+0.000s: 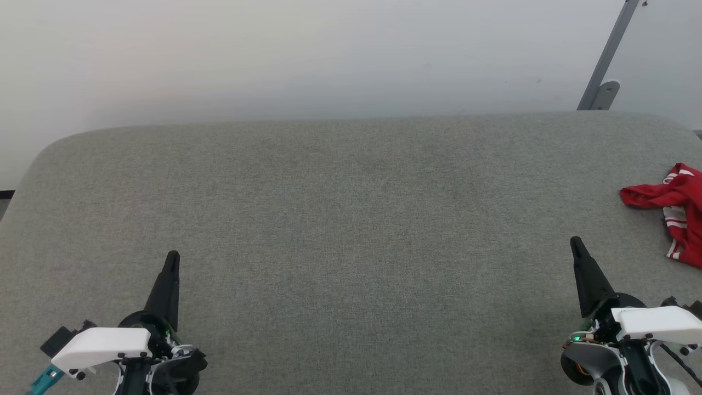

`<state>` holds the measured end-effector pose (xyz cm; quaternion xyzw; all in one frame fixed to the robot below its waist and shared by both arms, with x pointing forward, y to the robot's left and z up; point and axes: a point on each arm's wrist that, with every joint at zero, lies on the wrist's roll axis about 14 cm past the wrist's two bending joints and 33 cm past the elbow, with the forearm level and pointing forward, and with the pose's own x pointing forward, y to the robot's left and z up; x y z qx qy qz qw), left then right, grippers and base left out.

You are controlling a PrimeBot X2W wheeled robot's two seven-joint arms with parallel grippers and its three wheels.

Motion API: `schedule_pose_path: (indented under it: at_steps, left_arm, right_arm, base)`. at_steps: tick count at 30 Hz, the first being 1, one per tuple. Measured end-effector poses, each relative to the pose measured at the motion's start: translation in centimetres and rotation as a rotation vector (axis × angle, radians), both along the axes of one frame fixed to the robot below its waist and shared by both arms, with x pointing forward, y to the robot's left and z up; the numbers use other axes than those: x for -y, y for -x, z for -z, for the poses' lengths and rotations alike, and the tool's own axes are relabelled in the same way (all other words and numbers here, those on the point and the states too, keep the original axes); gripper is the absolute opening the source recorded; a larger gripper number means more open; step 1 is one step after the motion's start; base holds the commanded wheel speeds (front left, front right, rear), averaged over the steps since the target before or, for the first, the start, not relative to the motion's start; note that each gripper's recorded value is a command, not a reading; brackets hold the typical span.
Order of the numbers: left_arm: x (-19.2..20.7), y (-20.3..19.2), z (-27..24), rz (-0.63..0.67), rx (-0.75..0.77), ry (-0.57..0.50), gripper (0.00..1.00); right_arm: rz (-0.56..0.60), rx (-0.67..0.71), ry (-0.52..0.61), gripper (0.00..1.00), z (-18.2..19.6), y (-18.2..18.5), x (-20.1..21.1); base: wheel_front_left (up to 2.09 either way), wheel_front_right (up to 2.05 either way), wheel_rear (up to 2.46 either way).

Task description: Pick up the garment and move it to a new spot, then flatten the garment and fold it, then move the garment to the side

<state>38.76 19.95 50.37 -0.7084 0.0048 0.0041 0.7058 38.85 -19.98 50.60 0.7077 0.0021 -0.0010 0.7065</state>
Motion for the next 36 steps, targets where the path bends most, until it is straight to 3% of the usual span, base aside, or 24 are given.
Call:
schedule_pose_path:
  at_steps: [36]
  left_arm:
    - [0.0, 0.0, 0.0, 0.0, 0.0, 0.0, 0.0]
  right_arm:
    - [0.0, 0.0, 0.0, 0.0, 0.0, 0.0, 0.0]
  base:
    - [0.0, 0.0, 0.0]
